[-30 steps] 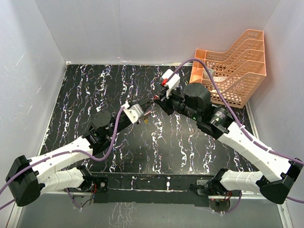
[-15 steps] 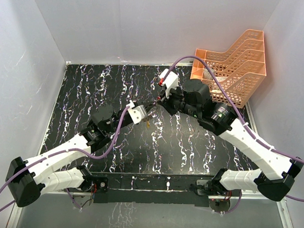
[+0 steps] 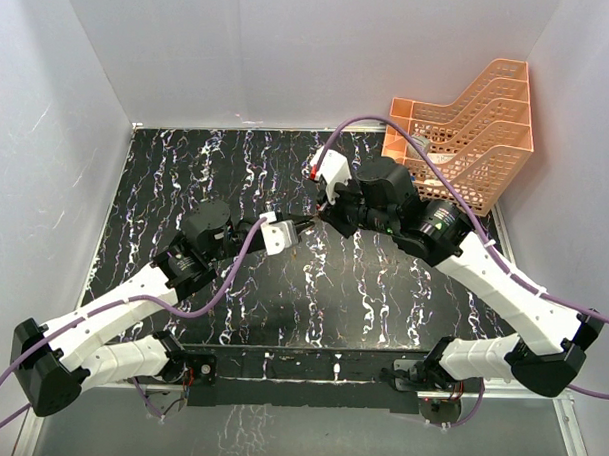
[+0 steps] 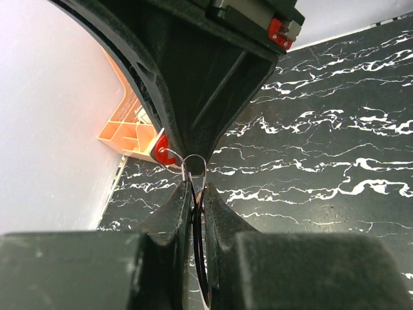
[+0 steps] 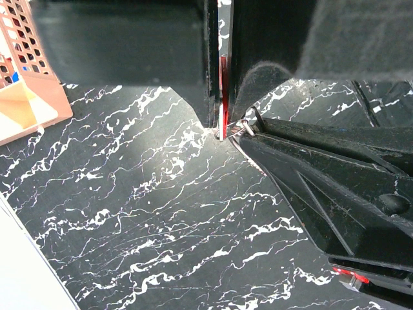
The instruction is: Remove the keys from the keyring
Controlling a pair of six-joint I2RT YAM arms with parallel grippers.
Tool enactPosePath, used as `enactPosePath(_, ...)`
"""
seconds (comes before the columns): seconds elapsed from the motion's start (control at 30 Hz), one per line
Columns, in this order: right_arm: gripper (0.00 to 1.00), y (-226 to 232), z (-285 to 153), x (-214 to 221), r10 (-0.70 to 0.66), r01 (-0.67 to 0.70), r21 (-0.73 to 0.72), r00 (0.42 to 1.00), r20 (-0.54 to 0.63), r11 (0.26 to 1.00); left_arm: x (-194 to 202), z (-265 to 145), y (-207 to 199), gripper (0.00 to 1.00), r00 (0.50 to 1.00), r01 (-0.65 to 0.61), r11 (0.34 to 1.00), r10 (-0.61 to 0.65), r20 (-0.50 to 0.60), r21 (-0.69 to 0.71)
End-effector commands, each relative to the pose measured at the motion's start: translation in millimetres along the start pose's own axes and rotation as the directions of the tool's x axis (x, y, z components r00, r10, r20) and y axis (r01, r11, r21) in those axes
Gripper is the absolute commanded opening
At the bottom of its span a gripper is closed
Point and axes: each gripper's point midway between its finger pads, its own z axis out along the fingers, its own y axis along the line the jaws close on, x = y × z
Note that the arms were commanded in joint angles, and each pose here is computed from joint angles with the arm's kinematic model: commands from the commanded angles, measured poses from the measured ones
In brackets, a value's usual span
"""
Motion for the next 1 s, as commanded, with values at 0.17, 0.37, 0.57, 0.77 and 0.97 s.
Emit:
enactPosePath(0.17,0.0,-24.9,-7.5,-33.8,-0.038,0.027,0.098,0.994,0.105,0.995,-45.4,0.2,-27.8,0.0,0.987,-0.045,0.982,0.015,0.162,0.186)
enactPosePath(0.37,0.0,-10.7,4.0,-29.8,-0.061,0.059,0.024,0.995,0.077,0.998,-42.3,5.2,-34.2,0.0,0.986,-0.038,0.974,0.0,0.168,0.223)
enactPosePath(0.57,0.0,-0.7,7.9,-23.2,-0.14,0.14,-0.026,0.99,0.007,0.99,-41.8,5.0,-38.0,0.0,0.987,-0.049,0.967,0.007,0.163,0.252)
enactPosePath(0.77,0.0,-1.9,3.1,-20.1,-0.251,0.249,-0.059,0.968,-0.033,0.967,-51.1,-0.4,-45.5,0.0,0.98,-0.07,0.953,0.011,0.197,0.295)
enactPosePath(0.97,0.0,21.2,-1.6,-20.7,-0.324,0.32,-0.205,0.946,0.014,0.925,-69.7,-10.5,-53.8,0.0,0.963,-0.093,0.938,-0.001,0.269,0.335)
